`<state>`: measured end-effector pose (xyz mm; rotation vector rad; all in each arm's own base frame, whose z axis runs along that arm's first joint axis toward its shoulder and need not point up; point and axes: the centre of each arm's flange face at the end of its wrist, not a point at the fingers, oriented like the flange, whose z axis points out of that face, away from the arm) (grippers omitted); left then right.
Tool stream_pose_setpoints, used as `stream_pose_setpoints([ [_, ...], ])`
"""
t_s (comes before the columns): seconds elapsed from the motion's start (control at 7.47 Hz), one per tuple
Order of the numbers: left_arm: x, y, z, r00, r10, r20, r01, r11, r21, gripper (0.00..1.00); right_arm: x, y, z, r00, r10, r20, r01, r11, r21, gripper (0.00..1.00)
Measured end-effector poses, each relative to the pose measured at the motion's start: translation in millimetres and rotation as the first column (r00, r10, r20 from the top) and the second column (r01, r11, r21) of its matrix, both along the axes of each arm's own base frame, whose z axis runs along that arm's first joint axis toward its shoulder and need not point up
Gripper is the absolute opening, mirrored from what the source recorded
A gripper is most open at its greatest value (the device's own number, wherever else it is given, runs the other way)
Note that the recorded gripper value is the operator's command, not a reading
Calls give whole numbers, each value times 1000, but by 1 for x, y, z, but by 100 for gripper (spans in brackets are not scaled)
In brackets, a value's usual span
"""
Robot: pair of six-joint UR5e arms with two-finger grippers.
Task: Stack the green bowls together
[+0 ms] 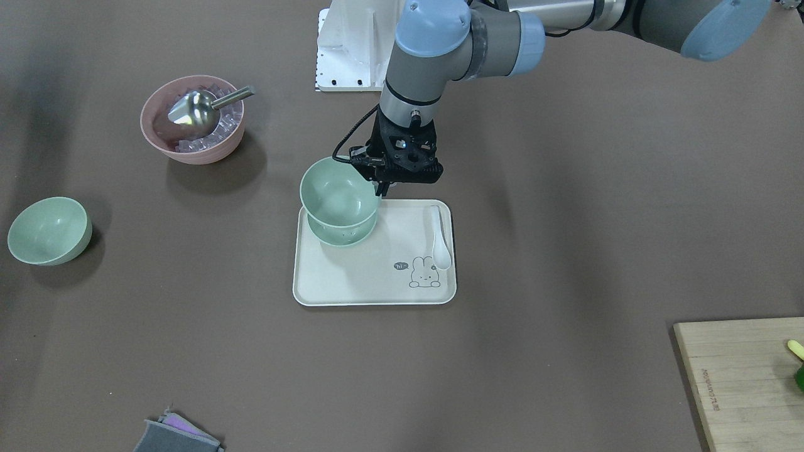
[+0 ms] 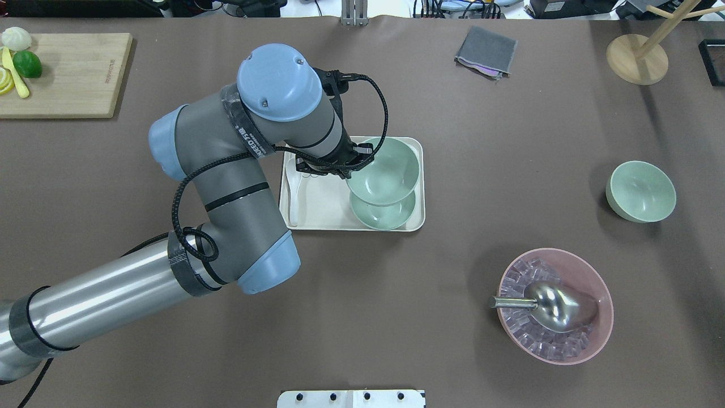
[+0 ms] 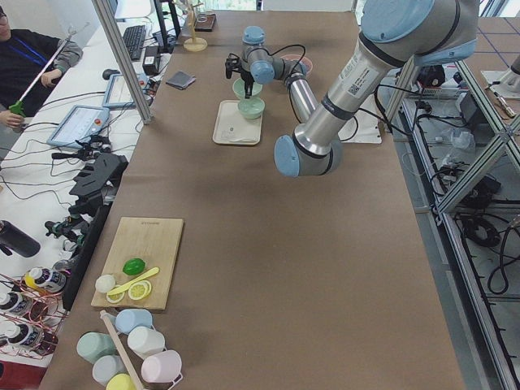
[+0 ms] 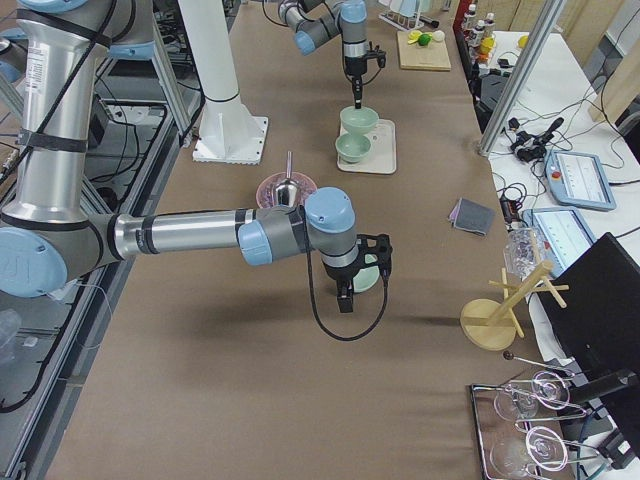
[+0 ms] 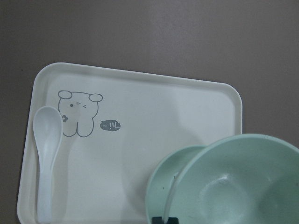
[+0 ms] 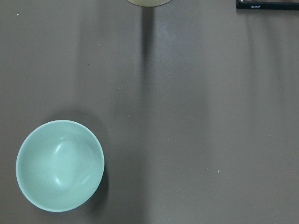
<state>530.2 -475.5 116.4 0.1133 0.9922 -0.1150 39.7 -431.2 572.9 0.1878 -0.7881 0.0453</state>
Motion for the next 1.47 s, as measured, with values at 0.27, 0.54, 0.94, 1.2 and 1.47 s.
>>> stream_pose_setpoints([
  [0.27, 25, 13, 8, 1000, -4, 21, 4, 1000, 15, 0, 0, -1, -1, 1000, 1, 1, -1, 1000, -1, 100],
  [0.54, 43, 20, 16, 1000, -10, 24, 10, 1000, 19, 0, 0, -2, -1, 1000, 3, 1, -3, 1000, 0, 100],
  [0.94, 55, 16, 29, 999, -13, 31, 13, 1000, 19, 0, 0, -2, -1, 1000, 3, 1, -3, 1000, -1, 100],
  [1.2, 63, 17, 34, 999, -20, 36, 19, 999, 28, 0, 0, -2, -1, 1000, 3, 1, -3, 1000, -1, 100],
  [1.47, 68, 19, 37, 999, -20, 32, 19, 999, 34, 0, 0, -2, -1, 1000, 2, 0, -2, 1000, 0, 100],
])
